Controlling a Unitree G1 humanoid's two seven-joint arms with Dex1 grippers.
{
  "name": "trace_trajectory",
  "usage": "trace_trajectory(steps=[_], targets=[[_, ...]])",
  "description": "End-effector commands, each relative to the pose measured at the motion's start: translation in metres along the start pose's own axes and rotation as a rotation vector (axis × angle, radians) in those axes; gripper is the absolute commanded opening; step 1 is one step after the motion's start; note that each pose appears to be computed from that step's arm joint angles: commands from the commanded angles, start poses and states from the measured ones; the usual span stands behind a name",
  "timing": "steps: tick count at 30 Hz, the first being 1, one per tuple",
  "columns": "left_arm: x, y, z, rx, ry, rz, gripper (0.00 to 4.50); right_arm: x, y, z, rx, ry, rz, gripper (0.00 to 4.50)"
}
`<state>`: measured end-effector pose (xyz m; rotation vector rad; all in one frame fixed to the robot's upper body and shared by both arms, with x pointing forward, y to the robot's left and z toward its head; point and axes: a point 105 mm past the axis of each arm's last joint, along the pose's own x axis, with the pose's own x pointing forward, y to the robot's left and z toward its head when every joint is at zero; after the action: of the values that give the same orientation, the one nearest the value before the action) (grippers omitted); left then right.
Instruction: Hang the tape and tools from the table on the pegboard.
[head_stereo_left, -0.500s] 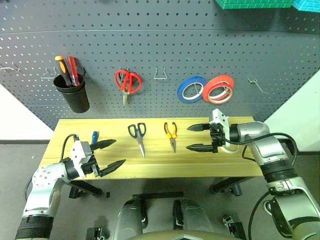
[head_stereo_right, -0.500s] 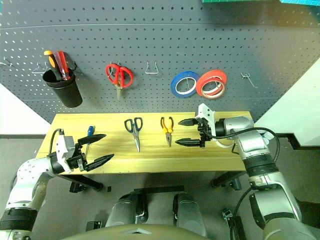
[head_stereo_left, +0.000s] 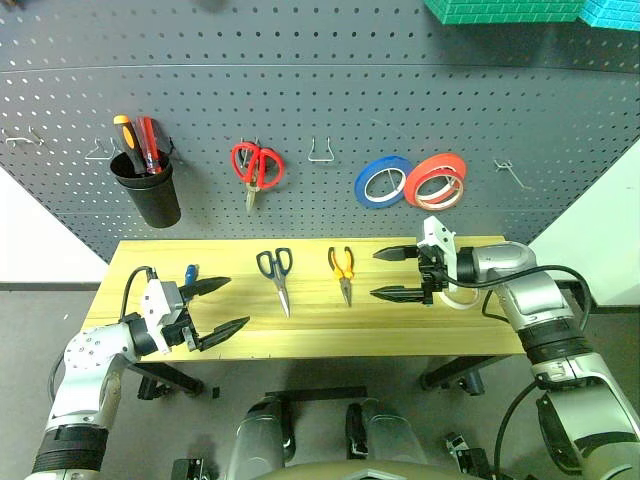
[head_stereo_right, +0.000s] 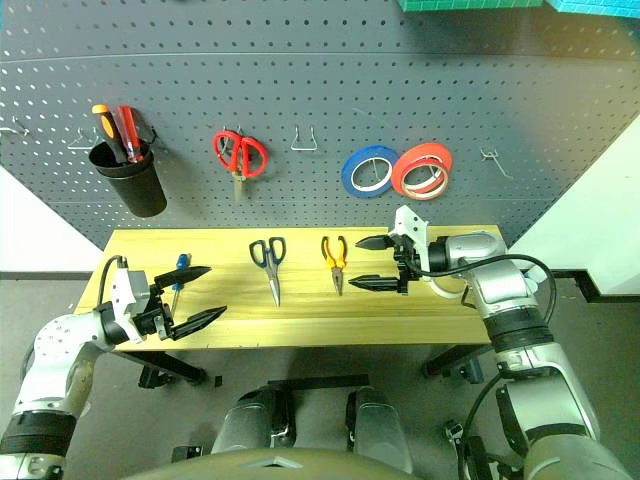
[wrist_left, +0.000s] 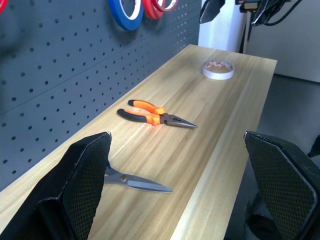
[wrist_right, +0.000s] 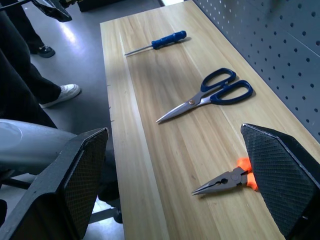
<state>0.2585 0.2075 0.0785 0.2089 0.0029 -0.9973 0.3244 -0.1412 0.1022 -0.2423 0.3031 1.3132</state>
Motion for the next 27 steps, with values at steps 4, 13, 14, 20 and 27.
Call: trace_trajectory(steps=[4, 13, 14, 20, 27], targets=[[0.000, 0.002, 0.006, 0.041, -0.003, -0.006, 4.45, -0.018, -0.008, 0.004, 0.025, 0.010, -0.067, 4.50], [0.041, 0.009, 0.025, 0.051, -0.019, -0.062, 4.45, -0.033, -0.023, -0.016, 0.108, 0.092, -0.245, 4.50], [0.044, 0.009, 0.023, 0.042, -0.010, -0.077, 4.45, -0.035, -0.025, -0.019, 0.115, 0.109, -0.264, 4.50], [0.060, -0.001, 0.016, 0.057, 0.037, -0.209, 4.45, -0.050, -0.033, -0.036, 0.164, 0.200, -0.365, 4.50], [0.072, 0.003, 0.015, 0.089, 0.060, -0.288, 4.45, -0.066, -0.034, -0.051, 0.209, 0.282, -0.440, 4.50]])
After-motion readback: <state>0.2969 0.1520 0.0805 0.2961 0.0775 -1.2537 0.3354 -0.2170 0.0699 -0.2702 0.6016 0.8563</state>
